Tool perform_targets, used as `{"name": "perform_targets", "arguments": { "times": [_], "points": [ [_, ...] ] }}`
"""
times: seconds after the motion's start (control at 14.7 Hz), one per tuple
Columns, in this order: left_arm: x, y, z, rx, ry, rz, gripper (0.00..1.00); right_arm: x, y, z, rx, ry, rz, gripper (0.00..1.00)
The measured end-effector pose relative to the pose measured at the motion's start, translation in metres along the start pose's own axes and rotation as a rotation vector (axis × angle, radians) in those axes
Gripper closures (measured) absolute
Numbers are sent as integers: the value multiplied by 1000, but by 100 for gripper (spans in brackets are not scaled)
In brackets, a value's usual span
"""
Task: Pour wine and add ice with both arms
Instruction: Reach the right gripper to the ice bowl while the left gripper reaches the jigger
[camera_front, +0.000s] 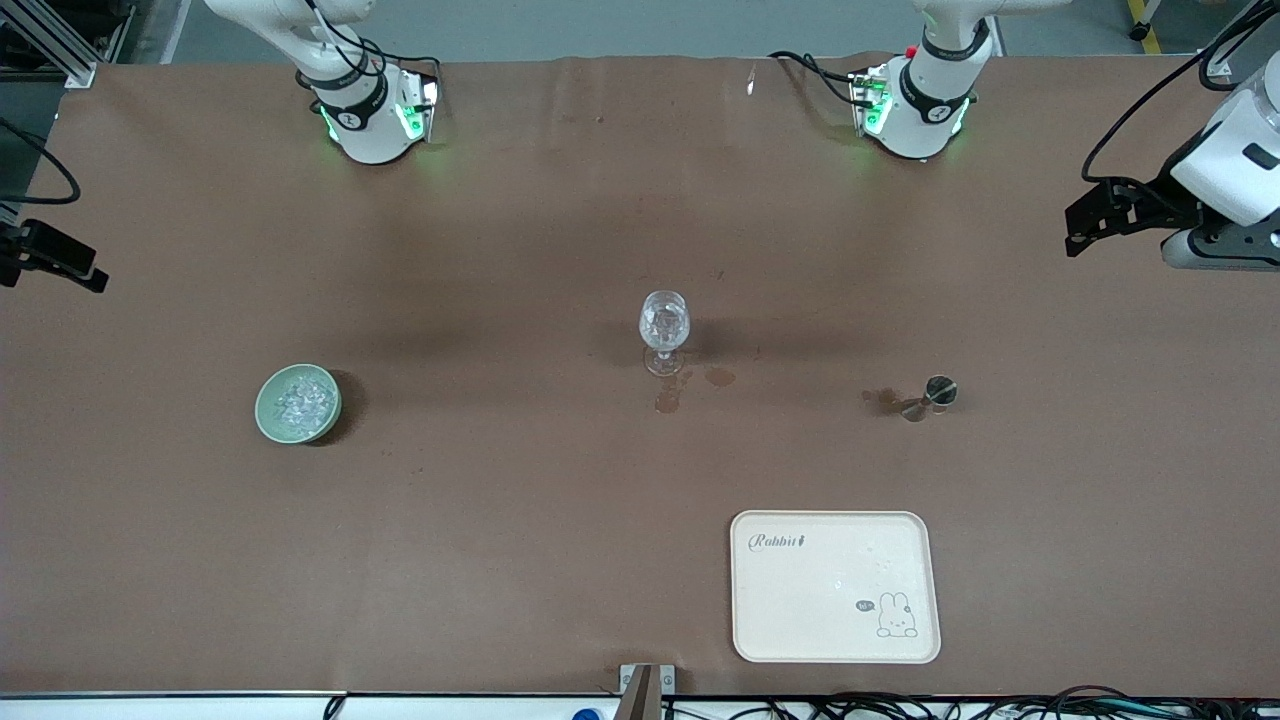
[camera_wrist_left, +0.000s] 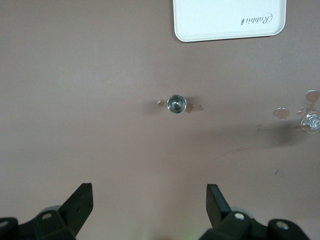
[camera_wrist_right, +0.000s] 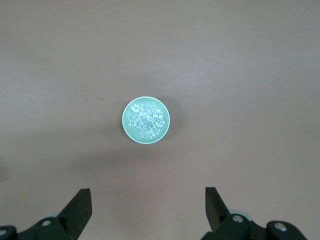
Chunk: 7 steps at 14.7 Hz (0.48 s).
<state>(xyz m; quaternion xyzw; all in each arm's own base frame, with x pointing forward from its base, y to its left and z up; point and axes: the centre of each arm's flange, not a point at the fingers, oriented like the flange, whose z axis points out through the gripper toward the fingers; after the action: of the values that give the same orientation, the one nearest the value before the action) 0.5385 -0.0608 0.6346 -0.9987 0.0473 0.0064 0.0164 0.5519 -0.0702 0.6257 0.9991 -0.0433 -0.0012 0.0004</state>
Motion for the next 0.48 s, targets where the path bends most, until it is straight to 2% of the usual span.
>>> {"name": "perform_targets", "arguments": {
  "times": [0.34, 0.48],
  "points": [
    [1, -3, -1, 4, 3, -5, 0, -7, 0, 0, 2, -38, 17, 0],
    [7, -10, 8, 55, -13, -6, 0, -7, -1, 0, 2, -36, 19, 0]
  ]
}}
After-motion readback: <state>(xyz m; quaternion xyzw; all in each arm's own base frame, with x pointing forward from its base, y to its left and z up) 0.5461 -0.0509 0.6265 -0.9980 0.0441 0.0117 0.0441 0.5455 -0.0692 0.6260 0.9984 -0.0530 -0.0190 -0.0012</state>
